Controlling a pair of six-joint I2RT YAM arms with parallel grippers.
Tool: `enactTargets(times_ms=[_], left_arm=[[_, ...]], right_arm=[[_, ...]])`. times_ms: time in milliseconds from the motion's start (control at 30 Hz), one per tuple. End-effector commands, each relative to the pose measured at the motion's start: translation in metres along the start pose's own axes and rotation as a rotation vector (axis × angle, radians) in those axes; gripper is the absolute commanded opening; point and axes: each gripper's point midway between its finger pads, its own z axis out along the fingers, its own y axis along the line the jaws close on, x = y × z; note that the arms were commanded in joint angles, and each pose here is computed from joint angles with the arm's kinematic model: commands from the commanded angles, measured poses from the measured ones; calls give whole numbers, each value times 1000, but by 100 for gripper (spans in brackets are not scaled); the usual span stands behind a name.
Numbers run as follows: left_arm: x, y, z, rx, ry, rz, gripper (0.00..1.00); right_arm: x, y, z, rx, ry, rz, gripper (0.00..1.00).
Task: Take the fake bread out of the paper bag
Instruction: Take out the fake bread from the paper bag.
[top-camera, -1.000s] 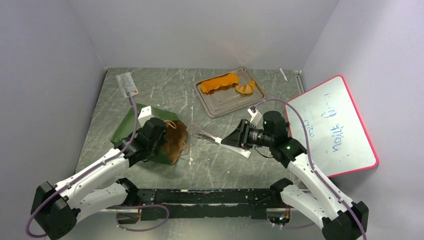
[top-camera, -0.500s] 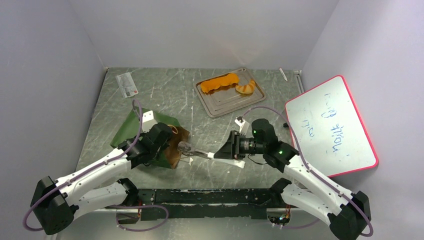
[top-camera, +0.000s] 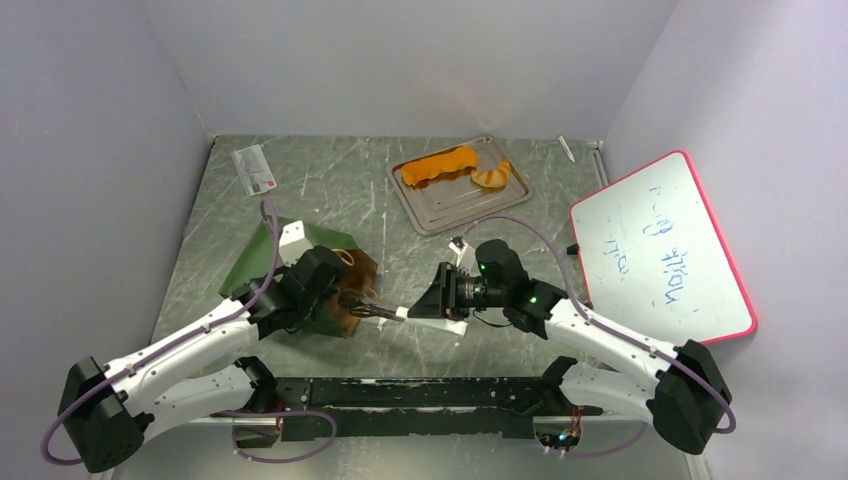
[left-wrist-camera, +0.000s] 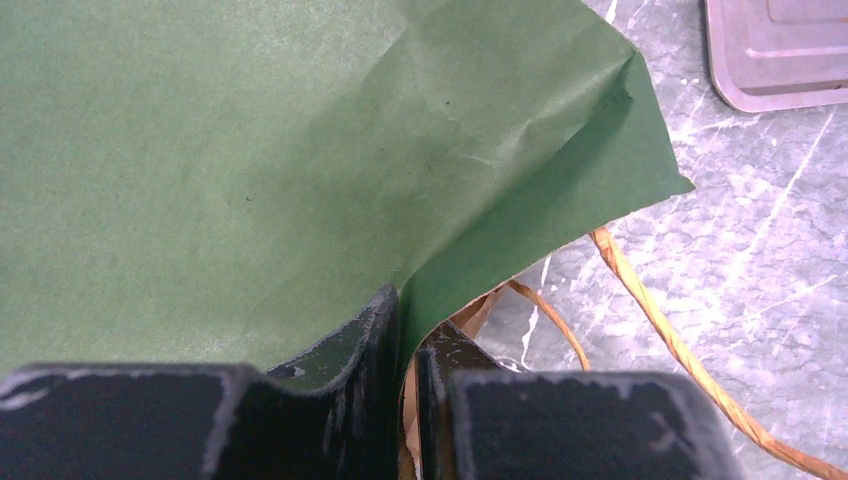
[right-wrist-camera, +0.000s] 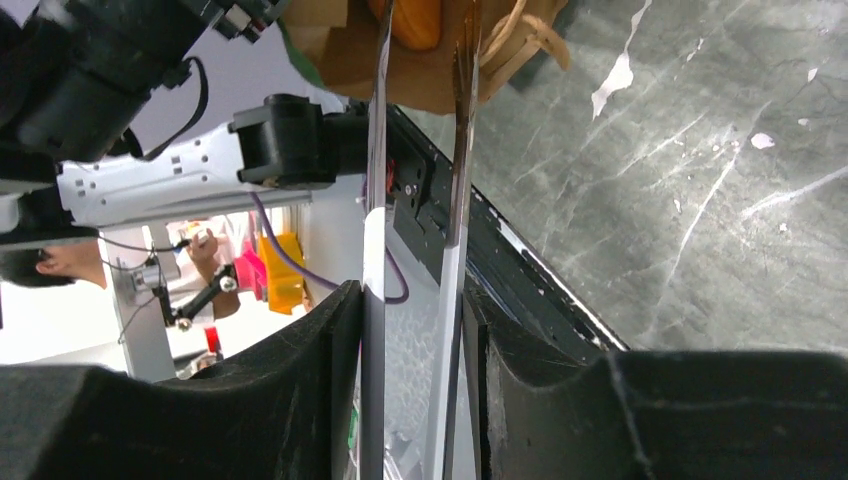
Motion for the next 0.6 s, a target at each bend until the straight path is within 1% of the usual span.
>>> enactTargets(times_ms=[0,567], left_arm=[[-15,-5,-10,25,-41,-33,7],[-19,-11,-14,69,-47,-17,7]], right_arm=[[-17,16,10,-59,-52,-2,38],[-42,25,53,-120,-36,117,40]])
